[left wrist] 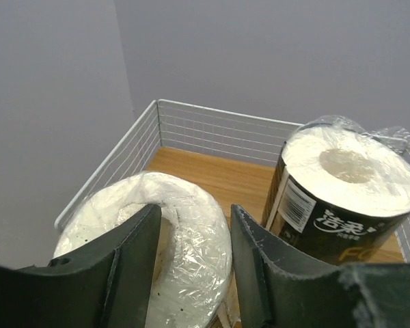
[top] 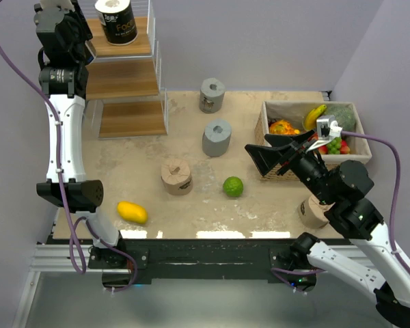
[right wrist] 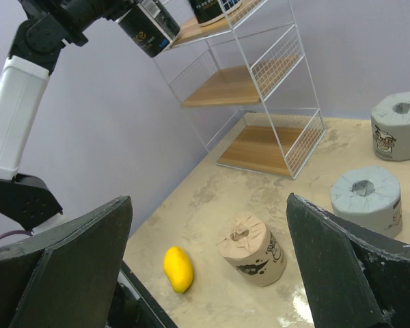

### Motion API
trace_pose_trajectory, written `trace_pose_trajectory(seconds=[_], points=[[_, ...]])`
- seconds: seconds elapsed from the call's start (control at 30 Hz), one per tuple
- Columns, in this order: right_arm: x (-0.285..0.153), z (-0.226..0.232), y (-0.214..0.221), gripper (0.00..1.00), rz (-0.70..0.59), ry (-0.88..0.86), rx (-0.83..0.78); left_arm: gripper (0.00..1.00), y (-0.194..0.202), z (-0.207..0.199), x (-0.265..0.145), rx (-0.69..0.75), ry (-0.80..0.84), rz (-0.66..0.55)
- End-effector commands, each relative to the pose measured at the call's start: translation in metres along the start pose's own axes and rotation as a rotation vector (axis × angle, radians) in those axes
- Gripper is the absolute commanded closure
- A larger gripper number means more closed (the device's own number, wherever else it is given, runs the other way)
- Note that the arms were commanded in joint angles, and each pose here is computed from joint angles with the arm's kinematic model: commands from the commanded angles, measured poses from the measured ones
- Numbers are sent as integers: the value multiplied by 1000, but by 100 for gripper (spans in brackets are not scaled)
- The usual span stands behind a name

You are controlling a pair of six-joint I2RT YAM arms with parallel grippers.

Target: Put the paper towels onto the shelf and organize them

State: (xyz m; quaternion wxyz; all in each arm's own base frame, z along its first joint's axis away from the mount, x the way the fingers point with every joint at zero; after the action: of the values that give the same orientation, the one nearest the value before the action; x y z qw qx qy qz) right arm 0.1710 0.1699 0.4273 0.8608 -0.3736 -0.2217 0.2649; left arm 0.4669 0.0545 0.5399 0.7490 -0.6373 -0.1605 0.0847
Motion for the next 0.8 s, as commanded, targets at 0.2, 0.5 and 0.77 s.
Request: trace_pose_trajectory(seconds=[0.2,0.5,0.77], points=[[-3,13,-22,1,-53,-15,-20,49,-14,21,20,-19,27,-112],[-6,14,-30,1,-79,-2,-26,49,-22,3,35,-69,111,-205],[-3,14,-33,1,-80,13,-37,47,-23,-12,54,-119,160,-277]])
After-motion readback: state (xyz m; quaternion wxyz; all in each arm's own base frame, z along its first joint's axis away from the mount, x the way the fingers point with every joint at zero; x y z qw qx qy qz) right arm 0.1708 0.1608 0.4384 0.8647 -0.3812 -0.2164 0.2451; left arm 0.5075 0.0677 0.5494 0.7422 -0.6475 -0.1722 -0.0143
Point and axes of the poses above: each gripper's point midway between its finger pads, its own x axis out along the fingers, its own z axis along the line the jaws close on, y = z × x, the point moved 3 cm from there along -x, back along the fingers, and after that the axes turned 11 degrees about x, right-handed, at the moved point
